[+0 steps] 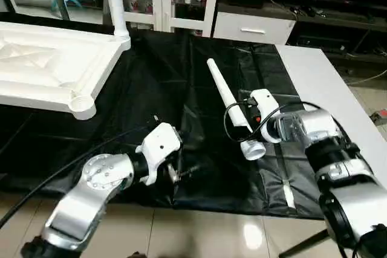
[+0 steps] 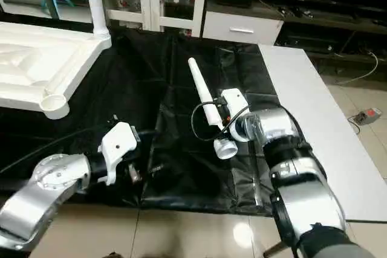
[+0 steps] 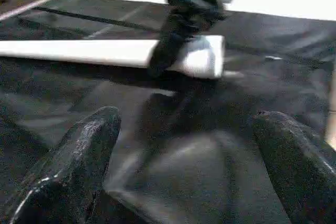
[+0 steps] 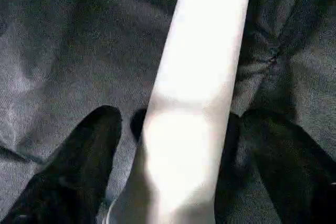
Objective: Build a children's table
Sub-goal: Pick table leg
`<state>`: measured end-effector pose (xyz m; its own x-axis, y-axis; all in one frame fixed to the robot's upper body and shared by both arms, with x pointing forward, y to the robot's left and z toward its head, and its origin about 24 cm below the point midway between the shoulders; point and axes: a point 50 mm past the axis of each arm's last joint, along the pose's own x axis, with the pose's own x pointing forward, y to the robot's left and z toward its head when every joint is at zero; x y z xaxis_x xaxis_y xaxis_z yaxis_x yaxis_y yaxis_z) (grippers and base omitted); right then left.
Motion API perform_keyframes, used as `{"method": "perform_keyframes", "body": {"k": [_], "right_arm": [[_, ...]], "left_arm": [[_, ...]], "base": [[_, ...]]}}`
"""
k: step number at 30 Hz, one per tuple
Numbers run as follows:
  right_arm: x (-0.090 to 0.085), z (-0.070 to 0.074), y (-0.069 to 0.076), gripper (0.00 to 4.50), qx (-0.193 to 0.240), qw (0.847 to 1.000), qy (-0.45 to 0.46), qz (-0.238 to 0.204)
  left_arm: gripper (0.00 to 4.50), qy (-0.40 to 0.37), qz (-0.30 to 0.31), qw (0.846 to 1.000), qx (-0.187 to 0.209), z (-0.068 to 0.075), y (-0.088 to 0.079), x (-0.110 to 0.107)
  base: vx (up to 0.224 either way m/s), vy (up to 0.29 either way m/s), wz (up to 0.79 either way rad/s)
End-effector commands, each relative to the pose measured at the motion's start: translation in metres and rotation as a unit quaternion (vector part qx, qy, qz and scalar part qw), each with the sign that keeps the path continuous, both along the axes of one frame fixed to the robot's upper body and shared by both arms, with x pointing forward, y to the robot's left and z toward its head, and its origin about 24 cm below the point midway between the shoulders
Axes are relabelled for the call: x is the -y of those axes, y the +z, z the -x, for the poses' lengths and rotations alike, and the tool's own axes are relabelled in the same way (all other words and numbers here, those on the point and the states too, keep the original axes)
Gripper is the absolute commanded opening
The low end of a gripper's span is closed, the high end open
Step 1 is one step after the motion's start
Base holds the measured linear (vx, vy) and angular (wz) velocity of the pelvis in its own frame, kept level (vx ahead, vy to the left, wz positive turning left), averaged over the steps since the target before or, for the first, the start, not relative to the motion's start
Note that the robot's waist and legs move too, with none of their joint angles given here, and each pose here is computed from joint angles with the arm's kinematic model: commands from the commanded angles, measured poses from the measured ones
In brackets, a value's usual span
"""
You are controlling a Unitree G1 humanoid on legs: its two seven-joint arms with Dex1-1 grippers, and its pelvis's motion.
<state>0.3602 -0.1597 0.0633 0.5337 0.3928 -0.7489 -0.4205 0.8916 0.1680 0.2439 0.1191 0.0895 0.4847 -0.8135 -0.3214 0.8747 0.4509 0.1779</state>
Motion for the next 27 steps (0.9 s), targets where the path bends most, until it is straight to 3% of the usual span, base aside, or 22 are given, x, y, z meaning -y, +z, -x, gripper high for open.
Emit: {"method": "perform_keyframes", "body": {"k": [1, 10, 12, 21, 25, 27], "right_arm": [[0.008, -0.001, 0.004, 3.61, -0.006, 1.0, -0.008, 0.01], [0.013, 0.0, 0.002, 2.96, -0.026, 1.0, -0.008, 0.009], [0.013, 0.001, 0.0, 2.61, -0.032, 0.999, -0.007, 0.004], [0.011, 0.003, -0.005, 1.97, -0.039, 0.999, -0.006, -0.013], [0.012, 0.002, 0.003, 1.92, -0.02, 0.998, -0.013, -0.059], [0.013, 0.0, 0.013, 1.91, 0.002, 0.995, -0.014, -0.102]], "left_arm": [[4.5, -0.023, 0.005, 1.0, -0.016, 0.005, 0.002, 0.004], [4.5, -0.032, 0.014, 0.998, -0.052, 0.008, 0.004, 0.005], [4.5, -0.022, 0.024, 0.997, -0.063, 0.007, 0.005, 0.005], [4.5, 0.003, 0.023, 0.999, -0.038, 0.0, 0.009, 0.004], [4.5, 0.041, 0.051, 0.997, -0.035, -0.009, 0.014, 0.005], [4.5, 0.065, 0.09, 0.993, -0.03, -0.017, 0.022, 0.008]], "base": [[0.0, 0.0, 0.0], [0.0, 0.0, 0.0], [0.0, 0.0, 0.0], [0.0, 0.0, 0.0], [0.0, 0.0, 0.0], [0.0, 0.0, 0.0]]}}
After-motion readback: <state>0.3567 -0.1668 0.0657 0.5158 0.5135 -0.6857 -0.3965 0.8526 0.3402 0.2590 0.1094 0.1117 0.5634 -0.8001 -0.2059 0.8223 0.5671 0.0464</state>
